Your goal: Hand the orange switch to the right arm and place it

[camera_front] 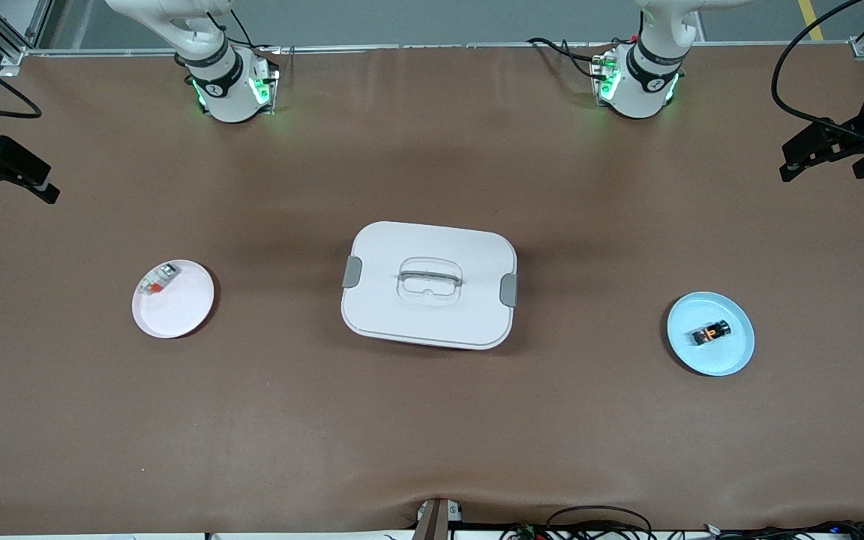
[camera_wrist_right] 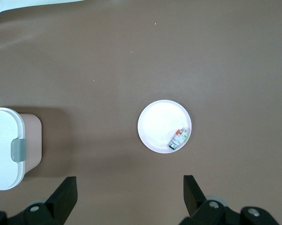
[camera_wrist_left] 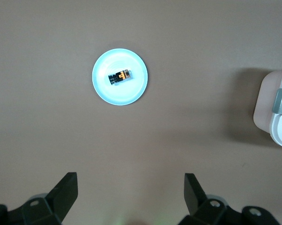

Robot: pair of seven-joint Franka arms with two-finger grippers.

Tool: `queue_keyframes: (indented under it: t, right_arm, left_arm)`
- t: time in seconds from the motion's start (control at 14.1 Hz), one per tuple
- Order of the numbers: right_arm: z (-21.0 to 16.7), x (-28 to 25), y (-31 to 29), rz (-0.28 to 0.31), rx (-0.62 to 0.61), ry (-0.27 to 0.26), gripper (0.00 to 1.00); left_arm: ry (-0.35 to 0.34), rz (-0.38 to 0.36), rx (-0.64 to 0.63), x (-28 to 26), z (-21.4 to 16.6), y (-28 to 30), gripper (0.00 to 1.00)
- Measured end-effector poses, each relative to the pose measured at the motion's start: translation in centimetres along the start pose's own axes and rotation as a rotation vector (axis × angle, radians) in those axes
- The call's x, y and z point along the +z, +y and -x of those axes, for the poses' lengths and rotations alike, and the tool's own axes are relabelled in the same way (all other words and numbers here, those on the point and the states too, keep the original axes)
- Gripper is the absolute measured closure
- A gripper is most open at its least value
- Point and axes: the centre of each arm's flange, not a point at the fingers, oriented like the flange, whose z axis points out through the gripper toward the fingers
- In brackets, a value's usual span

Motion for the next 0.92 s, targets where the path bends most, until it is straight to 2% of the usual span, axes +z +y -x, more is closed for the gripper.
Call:
queue_keyframes:
  t: [0.92]
  right_arm:
    - [0.0,0.0,0.02,0.001,0.0,0.0,0.0]
  left_arm:
    - [-0.019,0.0,-0.001,0.96,-0.4,-0.14,0.0]
